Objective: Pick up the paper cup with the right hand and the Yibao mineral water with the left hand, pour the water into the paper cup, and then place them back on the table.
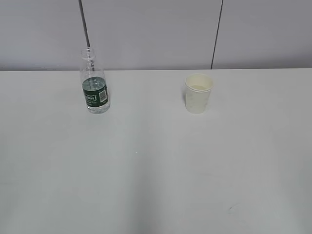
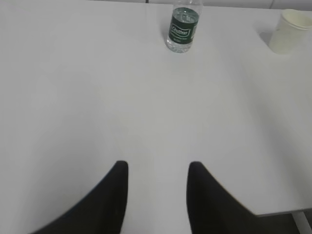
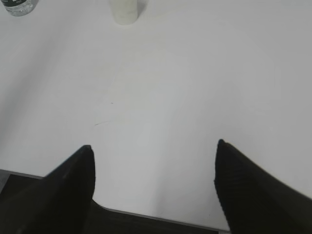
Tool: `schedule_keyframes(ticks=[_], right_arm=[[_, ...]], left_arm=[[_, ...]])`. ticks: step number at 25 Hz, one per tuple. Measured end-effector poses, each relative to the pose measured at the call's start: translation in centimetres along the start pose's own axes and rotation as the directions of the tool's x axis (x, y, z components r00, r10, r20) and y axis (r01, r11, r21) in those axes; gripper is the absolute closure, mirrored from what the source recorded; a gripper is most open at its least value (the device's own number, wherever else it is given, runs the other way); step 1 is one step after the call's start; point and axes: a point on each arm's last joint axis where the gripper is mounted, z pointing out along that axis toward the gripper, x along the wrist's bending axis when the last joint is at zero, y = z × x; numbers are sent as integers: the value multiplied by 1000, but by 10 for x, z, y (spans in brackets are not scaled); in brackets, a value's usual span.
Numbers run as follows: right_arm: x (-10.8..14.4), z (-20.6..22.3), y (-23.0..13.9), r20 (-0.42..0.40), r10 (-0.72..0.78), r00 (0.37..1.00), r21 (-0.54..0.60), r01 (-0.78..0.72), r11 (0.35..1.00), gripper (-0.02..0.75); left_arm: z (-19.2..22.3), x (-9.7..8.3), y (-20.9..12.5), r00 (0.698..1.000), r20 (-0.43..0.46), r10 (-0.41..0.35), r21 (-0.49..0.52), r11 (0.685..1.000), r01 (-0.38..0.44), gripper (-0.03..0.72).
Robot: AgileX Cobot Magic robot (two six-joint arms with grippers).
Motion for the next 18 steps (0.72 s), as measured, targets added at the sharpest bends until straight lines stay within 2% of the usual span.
schedule_keyframes(ticks=[6,18], right_arm=[[0,0,0,3,-1,1000,0,1,1000,145],[-3,0,0,29,-15,999,-3,15,1000,145]], left_arm=[[0,-1,0,995,-89,-48,-11,999,48,443],[0,-1,0,994,-98,-51,-12,999,50,443]])
